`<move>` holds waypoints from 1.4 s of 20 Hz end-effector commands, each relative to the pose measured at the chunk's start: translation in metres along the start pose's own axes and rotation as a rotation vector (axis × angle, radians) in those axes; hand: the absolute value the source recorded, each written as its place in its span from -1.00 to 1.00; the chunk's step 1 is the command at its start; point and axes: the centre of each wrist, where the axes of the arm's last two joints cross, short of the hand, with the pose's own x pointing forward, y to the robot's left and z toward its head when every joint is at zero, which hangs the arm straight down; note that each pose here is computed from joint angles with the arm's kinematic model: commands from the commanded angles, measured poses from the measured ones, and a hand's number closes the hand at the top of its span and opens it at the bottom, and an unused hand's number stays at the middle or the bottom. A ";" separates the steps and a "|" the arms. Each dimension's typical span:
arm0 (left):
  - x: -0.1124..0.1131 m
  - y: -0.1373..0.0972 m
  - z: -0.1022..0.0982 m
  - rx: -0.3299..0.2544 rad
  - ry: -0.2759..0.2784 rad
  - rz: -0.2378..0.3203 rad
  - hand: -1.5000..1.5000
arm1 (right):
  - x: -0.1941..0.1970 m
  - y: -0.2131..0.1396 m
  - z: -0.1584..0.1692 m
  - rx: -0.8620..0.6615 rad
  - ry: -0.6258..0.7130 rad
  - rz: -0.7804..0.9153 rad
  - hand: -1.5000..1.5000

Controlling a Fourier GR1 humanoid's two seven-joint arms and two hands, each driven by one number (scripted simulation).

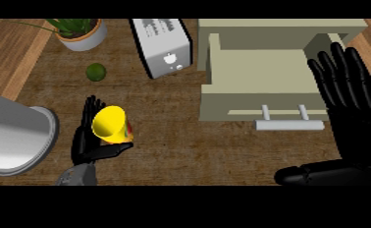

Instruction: Pick up the cup, place it into the drawer and close the drawer

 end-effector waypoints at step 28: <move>0.006 0.003 -0.020 -0.031 -0.250 0.092 1.00 | 0.009 -0.018 -0.001 0.015 0.008 0.011 -1.00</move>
